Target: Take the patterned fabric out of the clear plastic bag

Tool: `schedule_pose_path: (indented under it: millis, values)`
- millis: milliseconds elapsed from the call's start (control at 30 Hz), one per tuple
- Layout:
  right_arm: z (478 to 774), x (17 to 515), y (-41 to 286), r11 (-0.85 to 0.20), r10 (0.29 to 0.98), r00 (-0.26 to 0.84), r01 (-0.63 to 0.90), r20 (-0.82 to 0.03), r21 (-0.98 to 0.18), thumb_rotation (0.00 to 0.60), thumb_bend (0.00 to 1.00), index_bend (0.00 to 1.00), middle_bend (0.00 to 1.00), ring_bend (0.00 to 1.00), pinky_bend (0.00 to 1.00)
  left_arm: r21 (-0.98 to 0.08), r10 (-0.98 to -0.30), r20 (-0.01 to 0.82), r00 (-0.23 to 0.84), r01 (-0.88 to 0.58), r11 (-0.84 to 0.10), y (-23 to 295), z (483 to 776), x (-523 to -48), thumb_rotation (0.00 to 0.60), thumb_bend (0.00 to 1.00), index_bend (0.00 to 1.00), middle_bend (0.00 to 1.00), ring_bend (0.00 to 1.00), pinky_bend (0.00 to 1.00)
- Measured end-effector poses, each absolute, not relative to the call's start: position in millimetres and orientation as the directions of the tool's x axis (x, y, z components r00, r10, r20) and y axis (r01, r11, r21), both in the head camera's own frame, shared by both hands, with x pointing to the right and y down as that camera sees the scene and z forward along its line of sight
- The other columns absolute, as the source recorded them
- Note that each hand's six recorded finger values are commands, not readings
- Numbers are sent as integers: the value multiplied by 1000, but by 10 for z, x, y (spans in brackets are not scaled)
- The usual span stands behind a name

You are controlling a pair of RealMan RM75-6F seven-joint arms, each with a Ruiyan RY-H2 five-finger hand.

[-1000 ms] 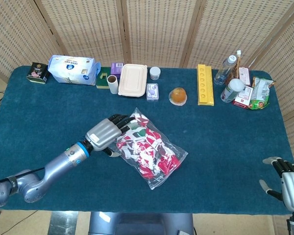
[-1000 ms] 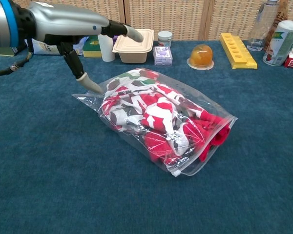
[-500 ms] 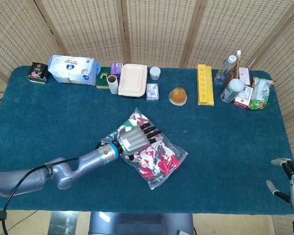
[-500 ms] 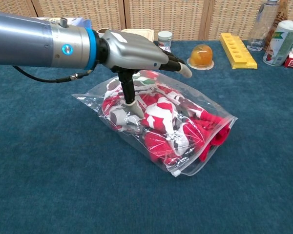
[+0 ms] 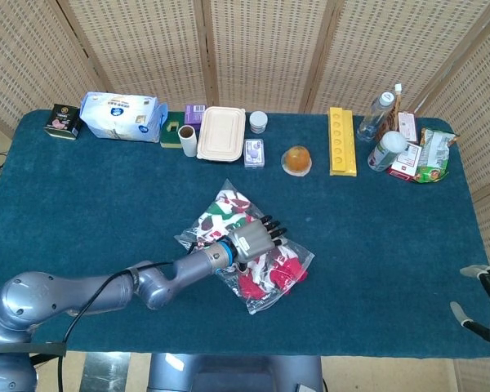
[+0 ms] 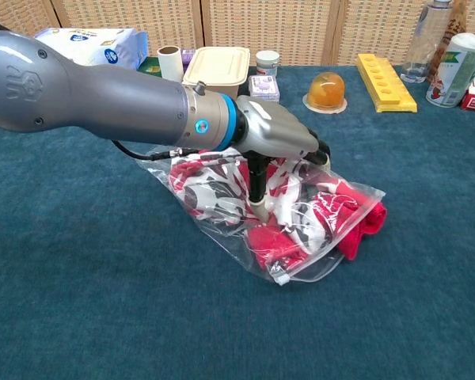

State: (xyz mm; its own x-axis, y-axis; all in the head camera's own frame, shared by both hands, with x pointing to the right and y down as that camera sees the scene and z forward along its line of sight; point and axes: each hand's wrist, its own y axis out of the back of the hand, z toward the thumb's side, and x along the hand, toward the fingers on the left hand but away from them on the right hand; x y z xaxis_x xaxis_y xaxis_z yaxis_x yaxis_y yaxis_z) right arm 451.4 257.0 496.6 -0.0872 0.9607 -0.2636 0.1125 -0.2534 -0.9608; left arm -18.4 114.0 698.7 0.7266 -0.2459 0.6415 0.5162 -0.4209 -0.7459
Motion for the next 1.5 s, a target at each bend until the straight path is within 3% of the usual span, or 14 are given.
schedule_pose_path:
  millis: [100,167,267,433,633,733,900,967,1100,1367,1500]
  values:
    - [4962,4518,2569,-251,961,-89,112,-261,-961,600,263,348,343,385,406,-771,-286,615,735,482,-417,1106,6981,-177,597,175,778,589,517,532]
    - [4965,4515,2567,-252,961,-89,112,-262,-961,600,263,348,343,385,407,-795,-322,584,745,443,-414,1074,6964,-188,600,224,839,671,607,615]
    - [4973,4499,2560,-254,961,-83,114,-264,-960,600,263,348,342,386,408,-819,-356,546,758,393,-419,1042,6946,-224,600,271,877,723,666,665]
    - [4990,4434,2538,-260,961,-64,119,-269,-958,600,263,348,343,389,413,-849,-403,475,782,287,-444,984,6929,-359,600,292,893,746,702,702]
    - [4999,4364,2511,-261,963,-41,128,-268,-957,600,263,348,347,396,422,-879,-500,320,805,55,-474,796,6813,-559,600,317,896,749,715,716]
    - [4993,4338,2495,-260,964,-29,130,-266,-957,600,263,348,350,400,432,-884,-554,205,807,-89,-458,673,6692,-677,600,317,895,749,714,716]
    - [4991,4266,2410,-259,965,14,146,-260,-955,600,263,348,354,406,457,-886,-608,-31,793,-304,-351,522,6394,-888,600,317,896,749,715,713]
    - [4993,4239,2364,-259,966,32,154,-258,-953,600,263,348,360,414,460,-877,-608,-110,787,-364,-313,494,6304,-981,600,315,896,749,714,707]
    - [4969,4152,2222,-240,970,83,168,-229,-956,600,262,346,377,451,497,-878,-573,-184,799,-396,-269,531,6234,-1053,600,312,896,749,714,691]
    - [4795,3970,1846,-150,978,171,207,-115,-967,600,257,341,387,482,528,-901,-473,-208,856,-356,-248,689,6232,-931,600,312,896,749,714,674]
    - [4737,3876,1753,-143,973,209,207,-99,-968,600,247,337,387,484,526,-916,-405,-207,891,-322,-240,793,6239,-803,600,311,896,749,714,667]
